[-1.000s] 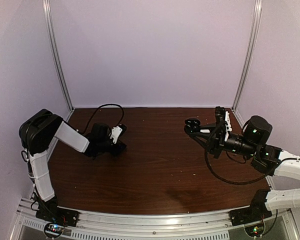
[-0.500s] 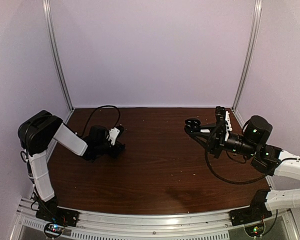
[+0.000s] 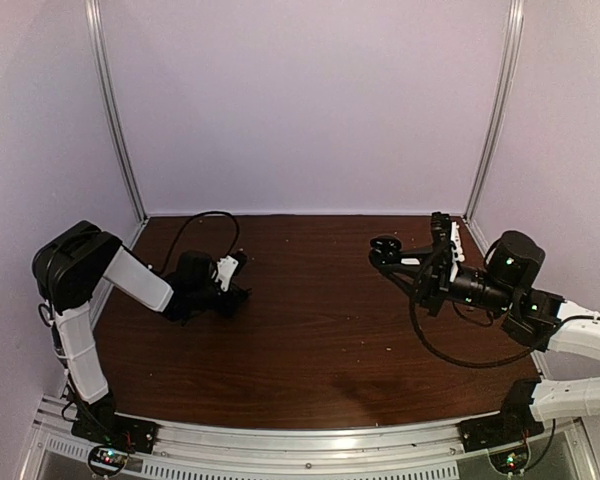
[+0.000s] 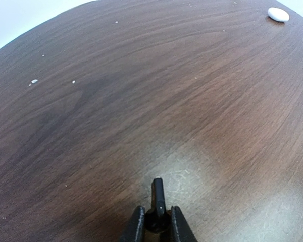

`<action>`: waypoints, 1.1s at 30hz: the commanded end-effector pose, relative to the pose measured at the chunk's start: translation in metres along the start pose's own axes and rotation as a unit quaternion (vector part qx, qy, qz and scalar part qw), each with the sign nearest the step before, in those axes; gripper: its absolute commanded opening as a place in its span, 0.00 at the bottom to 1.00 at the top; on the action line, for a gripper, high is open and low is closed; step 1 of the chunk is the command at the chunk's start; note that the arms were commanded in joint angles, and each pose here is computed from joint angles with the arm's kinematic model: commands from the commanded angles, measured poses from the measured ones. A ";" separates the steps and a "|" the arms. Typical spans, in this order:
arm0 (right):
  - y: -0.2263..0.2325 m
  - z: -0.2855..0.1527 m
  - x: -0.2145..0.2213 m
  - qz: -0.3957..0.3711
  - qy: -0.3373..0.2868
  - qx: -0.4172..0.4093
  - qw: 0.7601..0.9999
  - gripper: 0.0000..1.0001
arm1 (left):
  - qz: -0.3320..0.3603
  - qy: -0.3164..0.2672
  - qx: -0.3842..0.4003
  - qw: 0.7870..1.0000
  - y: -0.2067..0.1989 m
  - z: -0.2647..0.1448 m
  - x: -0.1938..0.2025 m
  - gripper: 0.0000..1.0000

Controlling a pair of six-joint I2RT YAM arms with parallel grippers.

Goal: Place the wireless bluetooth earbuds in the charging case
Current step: Pick up the right earbud from the center of the board, then insert the right earbud into the right side groove of the charging case.

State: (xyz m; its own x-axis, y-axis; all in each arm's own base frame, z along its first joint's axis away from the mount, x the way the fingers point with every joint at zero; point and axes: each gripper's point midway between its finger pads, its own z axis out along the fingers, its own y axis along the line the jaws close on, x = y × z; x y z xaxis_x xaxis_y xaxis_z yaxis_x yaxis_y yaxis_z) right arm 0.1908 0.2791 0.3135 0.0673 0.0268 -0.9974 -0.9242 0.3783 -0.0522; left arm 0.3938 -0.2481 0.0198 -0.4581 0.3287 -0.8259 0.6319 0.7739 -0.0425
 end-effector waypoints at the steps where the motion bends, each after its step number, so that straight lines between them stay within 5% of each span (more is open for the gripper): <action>1: -0.007 -0.002 -0.006 -0.006 -0.014 0.018 1.000 0.00 | -0.016 0.022 0.009 1.000 -0.002 -0.010 -0.003 0.09; 11: -0.014 0.006 0.023 -0.001 0.023 0.024 0.999 0.00 | -0.001 0.023 0.072 0.997 -0.047 -0.052 -0.055 0.09; 24: -0.032 0.014 0.053 -0.049 -0.004 0.074 0.996 0.00 | 0.014 0.091 0.230 0.969 -0.159 -0.172 -0.122 0.09; 33: -0.033 0.036 0.080 -0.108 0.028 0.098 0.989 0.00 | 0.007 0.150 0.275 0.950 -0.193 -0.203 -0.132 0.10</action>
State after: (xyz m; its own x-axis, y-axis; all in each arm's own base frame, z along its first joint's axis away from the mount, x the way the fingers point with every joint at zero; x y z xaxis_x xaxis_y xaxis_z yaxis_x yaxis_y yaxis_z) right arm 0.2333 0.2987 0.2175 0.1192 -0.1402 -0.9829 -0.8552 0.4885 -0.1734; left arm 0.2255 -0.3306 0.2515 -0.4949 0.4891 -0.7182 0.8581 0.4052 -0.3153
